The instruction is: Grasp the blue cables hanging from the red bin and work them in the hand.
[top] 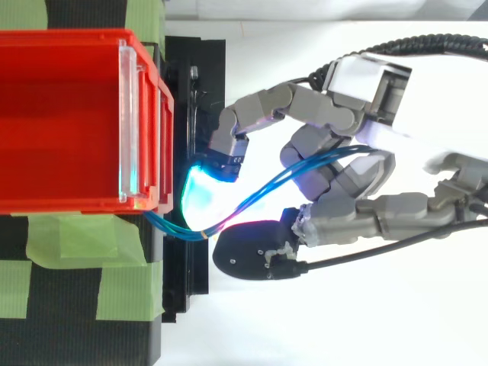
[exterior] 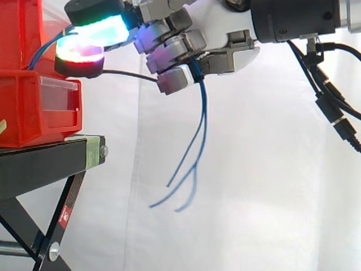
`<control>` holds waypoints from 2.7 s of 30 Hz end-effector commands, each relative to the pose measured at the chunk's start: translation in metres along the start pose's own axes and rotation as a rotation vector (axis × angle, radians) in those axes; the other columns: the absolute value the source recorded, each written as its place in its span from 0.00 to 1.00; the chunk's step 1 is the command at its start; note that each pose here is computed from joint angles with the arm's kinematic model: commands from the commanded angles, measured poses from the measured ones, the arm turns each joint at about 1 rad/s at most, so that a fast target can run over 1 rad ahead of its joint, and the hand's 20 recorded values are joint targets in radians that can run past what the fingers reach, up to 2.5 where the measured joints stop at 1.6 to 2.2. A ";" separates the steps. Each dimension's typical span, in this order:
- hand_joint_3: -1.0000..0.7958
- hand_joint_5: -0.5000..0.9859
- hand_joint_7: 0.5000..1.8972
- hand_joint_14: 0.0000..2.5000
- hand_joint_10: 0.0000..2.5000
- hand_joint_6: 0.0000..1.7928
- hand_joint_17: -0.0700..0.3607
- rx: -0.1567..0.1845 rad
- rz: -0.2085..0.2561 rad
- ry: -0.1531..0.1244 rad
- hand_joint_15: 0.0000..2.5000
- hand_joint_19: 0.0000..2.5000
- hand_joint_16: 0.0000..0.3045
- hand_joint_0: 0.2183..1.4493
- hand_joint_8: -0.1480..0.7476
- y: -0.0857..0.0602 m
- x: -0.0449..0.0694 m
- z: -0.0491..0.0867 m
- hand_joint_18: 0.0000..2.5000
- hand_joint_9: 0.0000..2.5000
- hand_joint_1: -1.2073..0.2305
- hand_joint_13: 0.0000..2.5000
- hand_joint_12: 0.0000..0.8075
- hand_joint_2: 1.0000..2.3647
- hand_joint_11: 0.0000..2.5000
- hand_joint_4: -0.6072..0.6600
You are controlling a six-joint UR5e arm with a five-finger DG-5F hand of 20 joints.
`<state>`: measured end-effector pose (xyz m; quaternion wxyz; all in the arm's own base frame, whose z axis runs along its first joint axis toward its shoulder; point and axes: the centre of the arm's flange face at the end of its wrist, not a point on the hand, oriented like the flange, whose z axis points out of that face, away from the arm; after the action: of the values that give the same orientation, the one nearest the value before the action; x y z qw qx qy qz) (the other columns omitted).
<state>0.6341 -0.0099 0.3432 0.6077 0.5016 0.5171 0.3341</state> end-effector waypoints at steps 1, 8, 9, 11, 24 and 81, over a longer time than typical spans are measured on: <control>0.27 0.43 0.46 1.00 1.00 0.55 0.38 0.001 -0.001 0.000 0.73 0.45 0.14 0.47 0.47 0.000 0.000 0.000 0.54 0.42 0.39 0.51 0.51 0.01 1.00 0.70; 0.16 0.46 0.48 1.00 1.00 0.46 0.38 0.000 0.000 0.000 0.73 0.45 0.14 0.46 0.47 0.000 0.000 0.000 0.54 0.42 0.41 0.51 0.51 0.01 1.00 0.71; 0.15 0.47 0.49 1.00 1.00 0.45 0.38 0.002 -0.002 0.001 0.73 0.45 0.14 0.46 0.47 -0.001 0.000 0.000 0.54 0.42 0.41 0.51 0.51 0.01 1.00 0.71; 0.13 0.49 0.50 1.00 1.00 0.44 0.38 0.002 -0.002 0.001 0.73 0.45 0.14 0.46 0.47 0.000 0.000 0.000 0.54 0.42 0.41 0.51 0.51 0.01 1.00 0.71; 0.11 0.55 0.53 1.00 1.00 0.35 0.38 0.002 -0.003 0.001 0.73 0.45 0.14 0.49 0.47 -0.001 0.001 0.000 0.54 0.42 0.40 0.51 0.51 0.01 1.00 0.69; 0.68 0.58 0.52 1.00 1.00 0.01 0.38 -0.023 -0.168 -0.078 0.73 0.45 0.14 0.65 0.47 -0.013 -0.010 0.017 0.54 0.42 0.42 0.51 0.51 0.00 1.00 0.78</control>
<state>0.6458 -0.0276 0.3333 0.6597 0.4628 0.5284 0.2671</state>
